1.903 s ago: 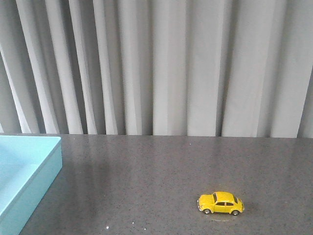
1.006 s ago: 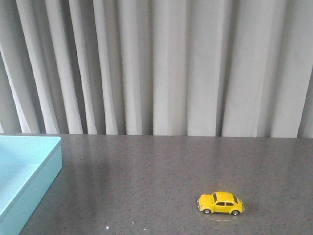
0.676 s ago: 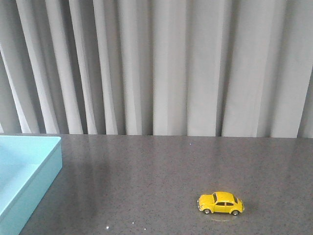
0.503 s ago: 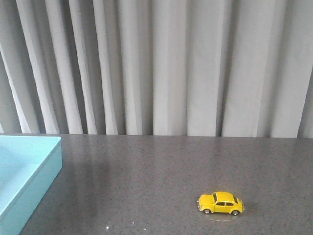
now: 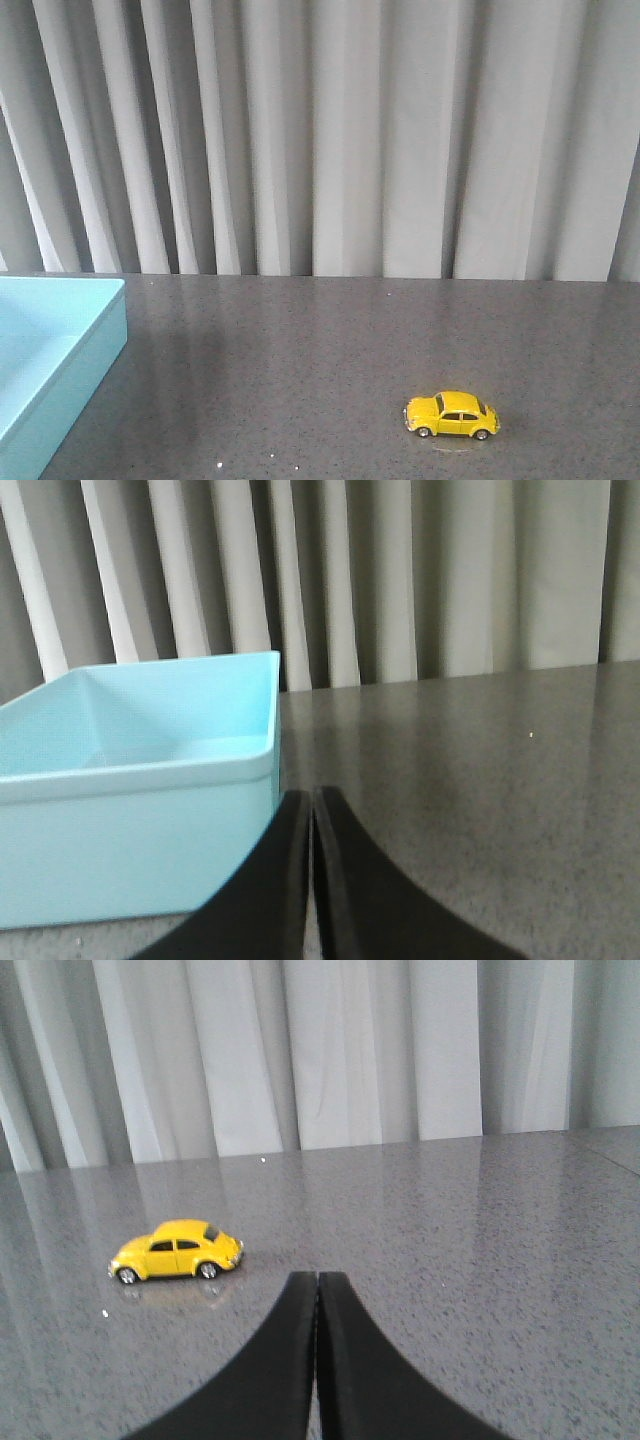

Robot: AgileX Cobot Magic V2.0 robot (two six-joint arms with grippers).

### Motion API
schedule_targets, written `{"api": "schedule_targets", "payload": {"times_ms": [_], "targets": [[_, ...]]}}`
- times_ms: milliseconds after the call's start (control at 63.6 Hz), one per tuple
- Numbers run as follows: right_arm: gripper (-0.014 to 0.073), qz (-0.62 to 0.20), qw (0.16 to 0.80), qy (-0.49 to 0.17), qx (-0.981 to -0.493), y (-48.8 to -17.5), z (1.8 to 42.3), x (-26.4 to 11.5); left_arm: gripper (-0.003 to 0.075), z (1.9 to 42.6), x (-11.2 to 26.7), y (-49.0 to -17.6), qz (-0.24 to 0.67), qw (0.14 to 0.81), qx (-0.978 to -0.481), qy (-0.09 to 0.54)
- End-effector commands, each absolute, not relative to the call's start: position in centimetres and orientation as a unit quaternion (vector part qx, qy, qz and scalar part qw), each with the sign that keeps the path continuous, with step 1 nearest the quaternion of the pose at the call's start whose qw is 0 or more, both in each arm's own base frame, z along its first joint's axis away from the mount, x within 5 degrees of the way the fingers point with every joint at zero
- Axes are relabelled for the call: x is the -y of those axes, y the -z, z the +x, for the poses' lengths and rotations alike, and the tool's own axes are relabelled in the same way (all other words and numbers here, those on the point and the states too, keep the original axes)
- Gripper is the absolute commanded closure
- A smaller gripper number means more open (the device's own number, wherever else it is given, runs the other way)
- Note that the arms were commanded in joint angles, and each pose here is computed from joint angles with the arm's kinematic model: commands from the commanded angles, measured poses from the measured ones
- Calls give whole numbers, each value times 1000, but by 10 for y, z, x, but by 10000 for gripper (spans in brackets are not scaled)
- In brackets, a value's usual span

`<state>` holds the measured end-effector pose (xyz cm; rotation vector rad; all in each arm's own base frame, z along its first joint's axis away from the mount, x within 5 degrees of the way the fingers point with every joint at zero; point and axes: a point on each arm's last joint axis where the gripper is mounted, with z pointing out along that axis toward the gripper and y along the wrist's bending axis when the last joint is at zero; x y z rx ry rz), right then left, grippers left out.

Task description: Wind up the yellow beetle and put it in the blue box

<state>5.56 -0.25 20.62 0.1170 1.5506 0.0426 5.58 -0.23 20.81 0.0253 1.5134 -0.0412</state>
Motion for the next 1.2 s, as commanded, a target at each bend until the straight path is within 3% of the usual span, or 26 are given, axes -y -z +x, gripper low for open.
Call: {"api": "schedule_targets", "payload": {"times_ms": [0, 94, 204, 377, 472, 598, 881, 1022, 1179], "targets": [[599, 50, 768, -21, -638, -248, 49, 2, 726, 46, 2, -252, 6, 800, -600, 26], [599, 39, 775, -11, -630, -283, 46, 2, 726, 40, 2, -290, 6, 818, -575, 27], [599, 14, 769, 18, -638, -331, 46, 2, 726, 43, 2, -334, 6, 811, -585, 25], [599, 11, 737, 19, -676, -389, 65, 2, 726, 71, 2, -388, 8, 757, -653, 19], [599, 10, 712, 19, -702, -405, 83, 3, 726, 90, 3, -404, 8, 721, -692, 17], [599, 11, 667, 15, -745, -399, 109, 4, 726, 120, 4, -398, 8, 669, -743, 15], [599, 14, 498, 1, -867, -354, 147, 5, 726, 156, 6, -362, 4, 547, -837, 14], [599, 12, 456, 1, -890, -344, 155, 5, 726, 164, 6, -352, 4, 509, -861, 12], [592, 13, 452, 1, -892, -341, 159, 6, 722, 167, 6, -349, 5, 500, -866, 11]]}}
